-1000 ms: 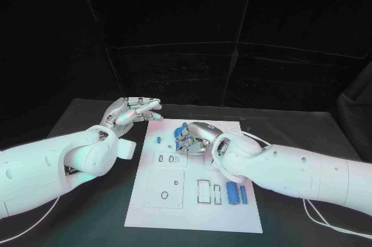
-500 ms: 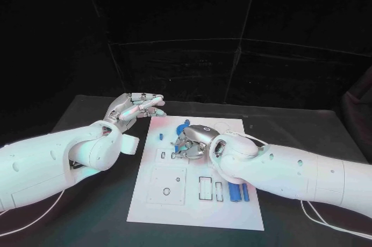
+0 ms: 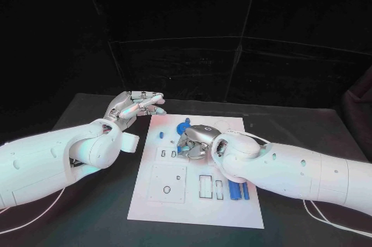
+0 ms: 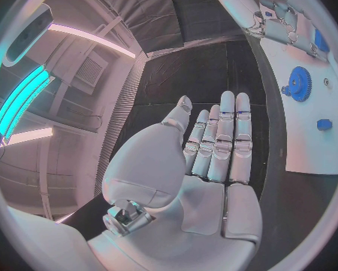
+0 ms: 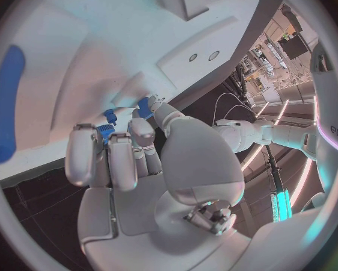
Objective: Assemble the parts on the task board
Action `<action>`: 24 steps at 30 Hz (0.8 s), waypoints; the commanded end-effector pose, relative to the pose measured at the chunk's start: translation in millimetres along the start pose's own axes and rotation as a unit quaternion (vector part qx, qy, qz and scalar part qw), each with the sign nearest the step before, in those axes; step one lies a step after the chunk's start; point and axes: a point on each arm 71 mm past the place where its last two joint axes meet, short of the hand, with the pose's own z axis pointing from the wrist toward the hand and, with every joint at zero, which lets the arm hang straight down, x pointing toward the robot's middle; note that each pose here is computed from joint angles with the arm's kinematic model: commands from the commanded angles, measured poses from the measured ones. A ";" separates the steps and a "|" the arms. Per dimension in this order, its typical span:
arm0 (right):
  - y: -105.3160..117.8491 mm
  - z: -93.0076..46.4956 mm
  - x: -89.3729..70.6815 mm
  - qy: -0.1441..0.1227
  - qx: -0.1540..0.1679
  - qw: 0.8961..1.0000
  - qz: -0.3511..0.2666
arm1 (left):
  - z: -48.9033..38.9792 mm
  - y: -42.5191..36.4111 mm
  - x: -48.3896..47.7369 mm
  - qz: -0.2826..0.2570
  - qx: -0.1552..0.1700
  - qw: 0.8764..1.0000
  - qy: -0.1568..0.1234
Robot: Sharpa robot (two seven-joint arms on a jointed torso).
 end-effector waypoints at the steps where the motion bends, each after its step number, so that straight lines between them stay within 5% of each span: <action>1: 0.4 -0.5 2.7 0.018 0.002 1.000 -0.021 | 0.8 -1.2 1.6 -0.003 0.002 1.000 0.006; 24: 4.6 -0.3 3.9 0.021 0.001 0.999 -0.036 | 1.0 -0.9 1.3 -0.003 0.001 1.000 0.006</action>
